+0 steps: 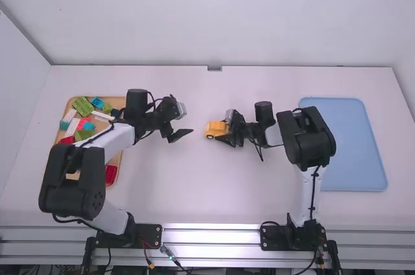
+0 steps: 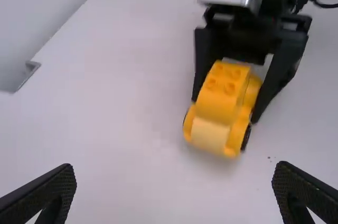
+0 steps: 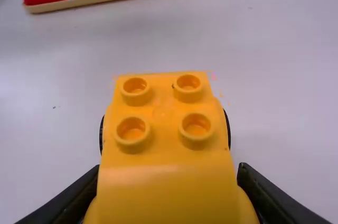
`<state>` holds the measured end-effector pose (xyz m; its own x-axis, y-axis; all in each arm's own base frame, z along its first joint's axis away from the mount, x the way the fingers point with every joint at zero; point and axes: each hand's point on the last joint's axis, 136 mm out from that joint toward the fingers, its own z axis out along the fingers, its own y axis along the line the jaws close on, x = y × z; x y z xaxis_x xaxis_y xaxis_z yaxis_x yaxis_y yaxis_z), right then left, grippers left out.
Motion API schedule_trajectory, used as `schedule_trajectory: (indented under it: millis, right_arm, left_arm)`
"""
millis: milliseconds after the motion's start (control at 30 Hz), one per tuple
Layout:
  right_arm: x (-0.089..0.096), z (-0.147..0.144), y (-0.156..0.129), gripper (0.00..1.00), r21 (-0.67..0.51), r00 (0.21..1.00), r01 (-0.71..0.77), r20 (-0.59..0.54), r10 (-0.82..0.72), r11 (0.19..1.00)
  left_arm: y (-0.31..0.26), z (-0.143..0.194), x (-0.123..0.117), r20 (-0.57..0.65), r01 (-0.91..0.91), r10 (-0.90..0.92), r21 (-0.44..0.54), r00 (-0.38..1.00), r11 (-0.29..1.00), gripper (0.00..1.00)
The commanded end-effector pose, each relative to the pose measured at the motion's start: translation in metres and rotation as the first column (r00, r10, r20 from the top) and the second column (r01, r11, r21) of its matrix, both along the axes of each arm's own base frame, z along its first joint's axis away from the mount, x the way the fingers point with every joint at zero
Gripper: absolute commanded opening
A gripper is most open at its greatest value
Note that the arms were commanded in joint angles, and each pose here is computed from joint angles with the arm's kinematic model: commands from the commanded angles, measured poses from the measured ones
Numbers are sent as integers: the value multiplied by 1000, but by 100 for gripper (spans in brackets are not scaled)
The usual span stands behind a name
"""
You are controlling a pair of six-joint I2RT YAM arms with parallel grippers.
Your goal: Assemble lego blocks to make yellow taxi
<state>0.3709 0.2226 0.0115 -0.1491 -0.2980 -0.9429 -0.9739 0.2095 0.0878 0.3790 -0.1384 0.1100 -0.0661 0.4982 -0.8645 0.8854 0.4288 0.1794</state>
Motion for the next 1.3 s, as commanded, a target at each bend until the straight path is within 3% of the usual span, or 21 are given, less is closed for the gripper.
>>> schedule_trajectory:
  millis: [0, 167, 267, 300, 400, 433, 533, 633, 733, 933, 1267]
  right_arm:
    - [33, 35, -37, 44, -13, 987, 155, 35, -155, 988]
    - [52, 55, -106, 44, -104, 925, 380, 32, -379, 919]
    - [53, 66, -164, 44, -182, 833, 550, 48, -551, 815]
    - [53, 66, -164, 44, -182, 833, 550, 48, -551, 815]
    - [42, 74, -223, 44, -206, 692, 712, 36, -721, 672]
    - [41, 75, -229, 44, -206, 674, 727, 36, -738, 655]
    - [23, 69, -281, 44, -227, 500, 846, 23, -866, 483]
    - [-4, 52, -334, 47, -267, 272, 928, 13, -962, 259]
    - [-22, 39, -358, 48, -269, 150, 952, -8, -989, 146]
    - [-42, 13, -386, 50, -320, -18, 947, 9, -1000, -20]
    - [-46, -21, -400, 57, -417, -92, 905, -9, -996, -79]
  left_arm:
    - [5, -1, 0, -30, -26, 25, -28, 999, 999, 99]
    - [7, 3, 5, 9, -26, 26, -23, 1000, 999, 99]
    - [7, 8, 10, 47, -26, 27, -24, 999, 999, 99]
    - [7, 8, 10, 47, -26, 27, -24, 999, 999, 99]
    - [7, 15, 15, 77, -31, 33, -33, 996, 999, 99]
    - [7, 15, 15, 77, -35, 37, -36, 996, 999, 99]
    - [14, 18, 27, 73, -114, 117, -39, 990, 993, 99]
    - [30, 19, 44, 57, -253, 254, -32, 965, 967, 99]
    - [35, 20, 49, 49, -300, 301, -36, 952, 953, 99]
    - [36, 20, 50, 54, -302, 304, -32, 951, 953, 99]
    - [35, 19, 49, 49, -302, 303, -31, 952, 953, 99]
